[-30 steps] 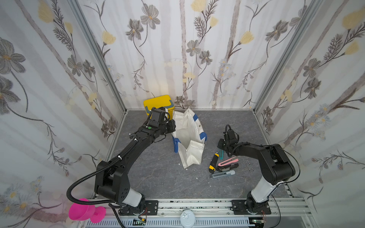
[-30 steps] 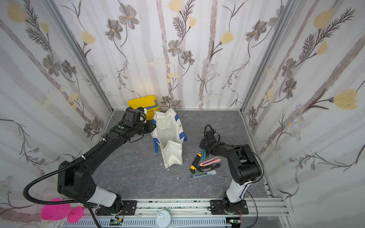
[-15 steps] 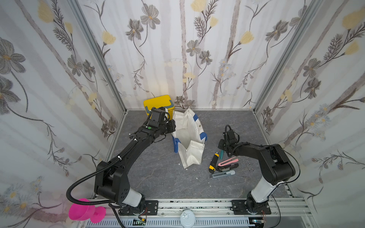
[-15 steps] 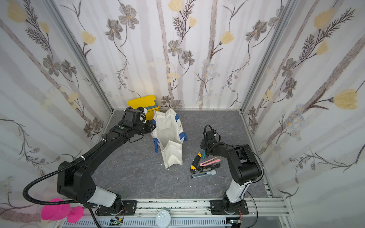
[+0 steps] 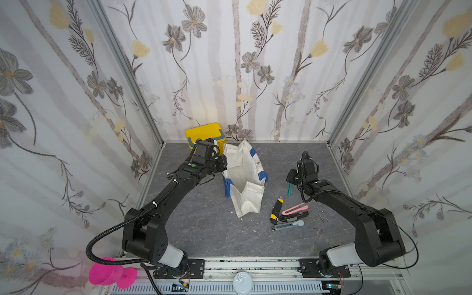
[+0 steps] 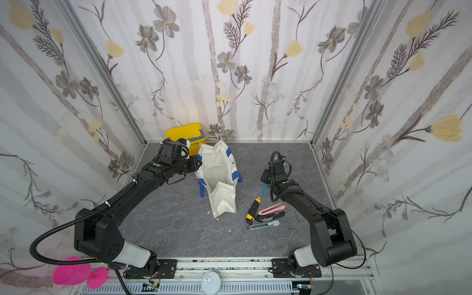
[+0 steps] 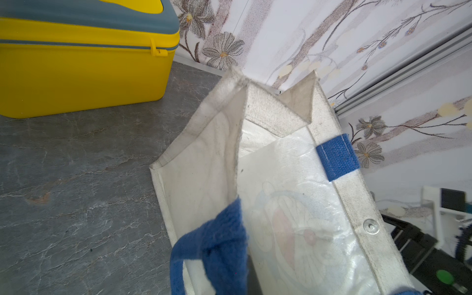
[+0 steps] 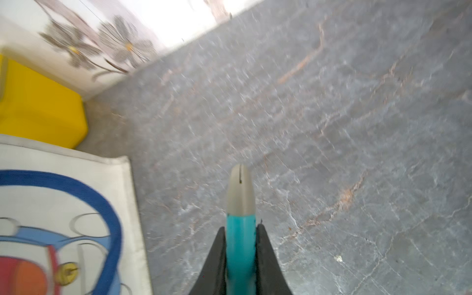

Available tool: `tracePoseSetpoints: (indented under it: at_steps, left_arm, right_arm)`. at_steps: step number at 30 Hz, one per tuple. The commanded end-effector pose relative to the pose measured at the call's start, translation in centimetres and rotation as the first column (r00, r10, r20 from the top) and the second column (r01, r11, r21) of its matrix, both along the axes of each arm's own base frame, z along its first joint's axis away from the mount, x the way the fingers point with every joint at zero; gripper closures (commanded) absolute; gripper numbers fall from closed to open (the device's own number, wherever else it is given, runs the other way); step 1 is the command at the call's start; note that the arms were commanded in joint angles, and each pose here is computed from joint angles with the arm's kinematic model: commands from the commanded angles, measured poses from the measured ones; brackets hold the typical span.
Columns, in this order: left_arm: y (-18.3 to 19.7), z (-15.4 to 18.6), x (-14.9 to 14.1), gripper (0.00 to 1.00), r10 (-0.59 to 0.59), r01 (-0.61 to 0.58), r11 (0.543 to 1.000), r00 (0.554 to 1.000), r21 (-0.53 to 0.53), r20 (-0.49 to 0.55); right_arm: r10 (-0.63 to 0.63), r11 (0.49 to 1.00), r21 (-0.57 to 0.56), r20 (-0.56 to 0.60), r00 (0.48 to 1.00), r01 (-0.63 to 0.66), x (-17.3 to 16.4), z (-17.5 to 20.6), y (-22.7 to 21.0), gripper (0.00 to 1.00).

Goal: Place the art knife into the pouch
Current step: Pick up the utility knife at the center of the board, then place the utility knife in the pouch.

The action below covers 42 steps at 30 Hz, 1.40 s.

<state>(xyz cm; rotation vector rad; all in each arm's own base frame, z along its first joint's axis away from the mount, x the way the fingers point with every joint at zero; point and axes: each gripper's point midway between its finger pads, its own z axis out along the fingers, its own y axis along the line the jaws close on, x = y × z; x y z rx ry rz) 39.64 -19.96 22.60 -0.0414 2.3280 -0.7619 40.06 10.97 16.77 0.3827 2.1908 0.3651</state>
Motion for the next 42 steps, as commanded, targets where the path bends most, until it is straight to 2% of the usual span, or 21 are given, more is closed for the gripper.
tracePoseSetpoints:
  at_steps: [1, 7, 12, 16, 20, 26, 37, 39, 42]
  left_arm:
    - [-0.4, 0.4, 0.2, 1.00, -0.021, 0.021, 1.000, 1.000, -0.018, 0.022]
    - [-0.6, 0.2, 0.2, 1.00, -0.027, 0.028, 0.999, 0.999, -0.023, 0.025]
    - [-0.8, -0.1, 0.2, 1.00, -0.037, 0.037, 0.999, 0.999, -0.031, 0.015]
    - [-0.9, -0.1, 0.2, 1.00, -0.040, 0.040, 0.999, 0.999, -0.036, 0.018]
    - [-0.8, 0.0, 0.2, 1.00, -0.034, 0.035, 0.999, 0.999, -0.035, 0.021]
    - [-0.6, 0.3, 0.1, 1.00, -0.029, 0.030, 0.999, 0.999, -0.028, 0.025]
    - [-0.5, 0.3, 0.2, 1.00, -0.020, 0.020, 0.999, 0.999, -0.029, 0.026]
    - [-0.6, 0.2, 0.3, 1.00, -0.020, 0.021, 0.999, 1.000, -0.029, 0.024]
    - [-0.6, 0.1, 0.3, 1.00, -0.020, 0.021, 0.999, 1.000, -0.028, 0.019]
  right_arm:
    - [0.066, 0.997, 0.038, 0.103, 0.993, -0.070, -0.1, 4.8, 1.9, 0.95]
    - [0.224, 0.967, 0.049, 0.290, 0.930, -0.249, -1.5, 13.9, 8.1, 0.94]
    - [0.353, 0.915, 0.048, 0.383, 0.854, -0.400, -3.1, 18.3, 13.9, 0.93]
    - [0.407, 0.886, 0.021, 0.442, 0.799, -0.463, -3.5, 20.4, 17.5, 0.93]
    - [0.435, 0.880, -0.003, 0.405, 0.804, -0.475, -2.4, 18.5, 20.2, 0.93]
    - [0.500, 0.854, -0.010, 0.290, 0.816, -0.520, -1.7, 12.5, 24.0, 0.92]
    - [0.461, 0.887, -0.031, 0.096, 0.882, -0.460, -0.5, 5.4, 23.8, 0.91]
    - [0.468, 0.884, -0.025, 0.074, 0.880, -0.468, -0.6, 4.6, 24.1, 0.89]
    - [0.472, 0.881, -0.028, 0.043, 0.880, -0.472, -0.6, 3.9, 24.2, 0.76]
